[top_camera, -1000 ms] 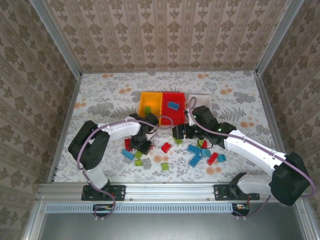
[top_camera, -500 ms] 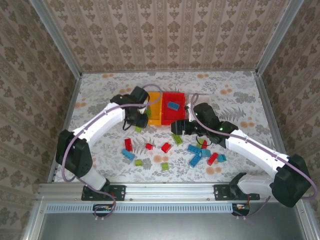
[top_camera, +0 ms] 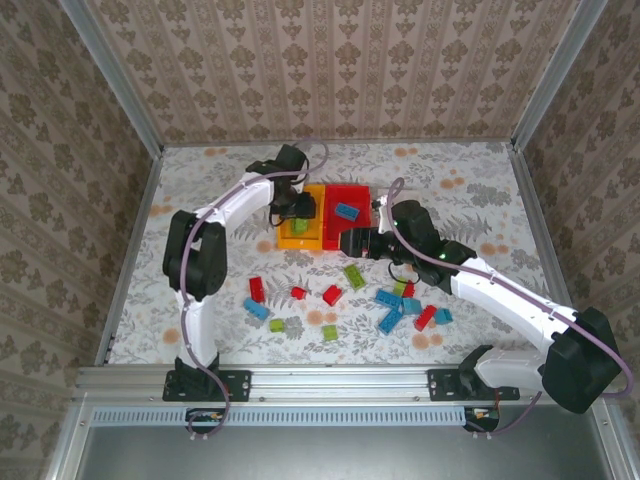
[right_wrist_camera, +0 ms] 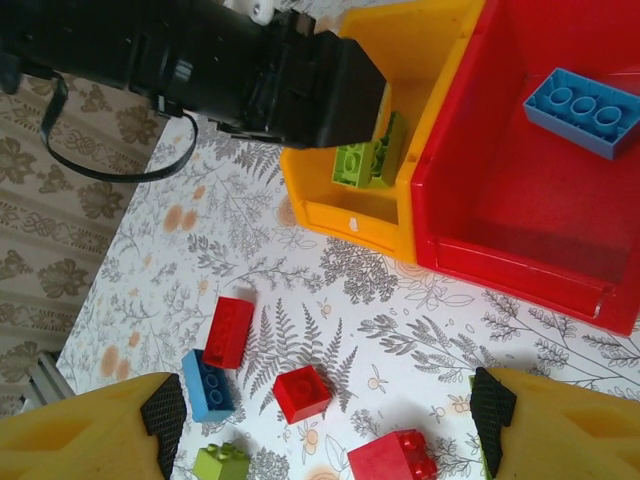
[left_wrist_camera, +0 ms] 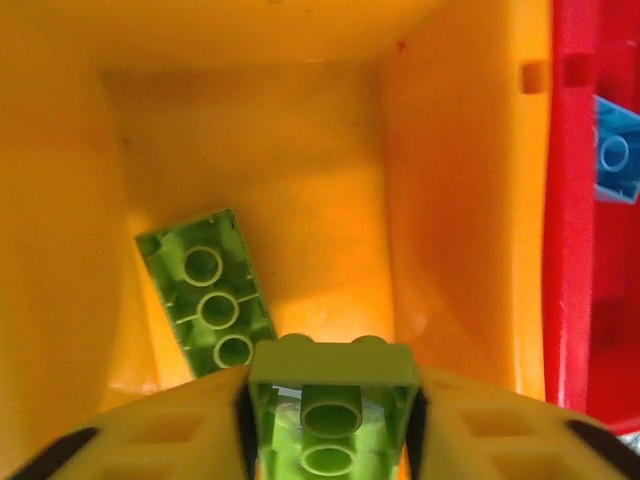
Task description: Sort the legos into containers by color
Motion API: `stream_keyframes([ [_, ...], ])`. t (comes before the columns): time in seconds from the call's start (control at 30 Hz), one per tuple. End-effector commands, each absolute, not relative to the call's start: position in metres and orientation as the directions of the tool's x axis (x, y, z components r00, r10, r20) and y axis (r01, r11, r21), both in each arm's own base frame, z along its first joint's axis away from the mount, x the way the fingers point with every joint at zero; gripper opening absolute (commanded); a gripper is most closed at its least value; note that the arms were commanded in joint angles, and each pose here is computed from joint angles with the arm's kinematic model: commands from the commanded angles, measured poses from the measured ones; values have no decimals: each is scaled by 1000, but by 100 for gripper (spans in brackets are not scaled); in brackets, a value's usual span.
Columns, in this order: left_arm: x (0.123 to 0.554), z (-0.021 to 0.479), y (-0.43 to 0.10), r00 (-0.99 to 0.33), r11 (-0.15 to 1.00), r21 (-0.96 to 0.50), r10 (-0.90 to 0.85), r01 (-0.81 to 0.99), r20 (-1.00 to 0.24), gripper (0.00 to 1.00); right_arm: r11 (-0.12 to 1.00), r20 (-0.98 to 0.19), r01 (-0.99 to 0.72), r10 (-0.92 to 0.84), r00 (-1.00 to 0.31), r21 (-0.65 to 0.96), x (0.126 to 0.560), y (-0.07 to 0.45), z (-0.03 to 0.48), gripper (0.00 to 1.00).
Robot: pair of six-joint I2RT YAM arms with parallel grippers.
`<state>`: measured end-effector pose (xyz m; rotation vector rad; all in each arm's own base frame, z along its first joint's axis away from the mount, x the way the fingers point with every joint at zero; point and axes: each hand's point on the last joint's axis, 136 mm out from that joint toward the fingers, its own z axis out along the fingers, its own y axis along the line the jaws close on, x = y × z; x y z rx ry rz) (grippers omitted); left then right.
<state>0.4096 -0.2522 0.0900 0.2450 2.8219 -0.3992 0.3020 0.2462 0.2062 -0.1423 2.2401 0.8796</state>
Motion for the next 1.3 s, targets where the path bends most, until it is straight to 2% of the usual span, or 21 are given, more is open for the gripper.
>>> stream_keyframes([
  [0.0,416,103,-258,-948,940,-292,82,176,-307,51,770,-669,-324,174,-723,550,305,240,214,79],
  [0.1,414,111,-255,-947,942,-288,76,171,-312,57,790,-663,-316,147,-734,525,302,235,207,80],
  [0.27,404,135,-250,-938,938,-304,54,164,-342,59,822,-642,-328,57,-765,465,288,229,188,80],
  [0.43,383,161,-235,-927,938,-319,7,137,-376,60,820,-608,-448,-161,-777,355,258,238,162,80],
  [0.6,334,181,-222,-909,911,-375,-2,170,-417,62,755,-529,-605,-416,-740,253,226,269,130,82],
  [0.9,240,183,-185,-887,865,-464,-50,191,-458,63,736,-387,-647,-547,-742,199,228,298,77,87],
  [1.27,218,187,-165,-872,867,-471,-97,163,-480,63,745,-261,-662,-625,-735,81,243,295,35,82],
])
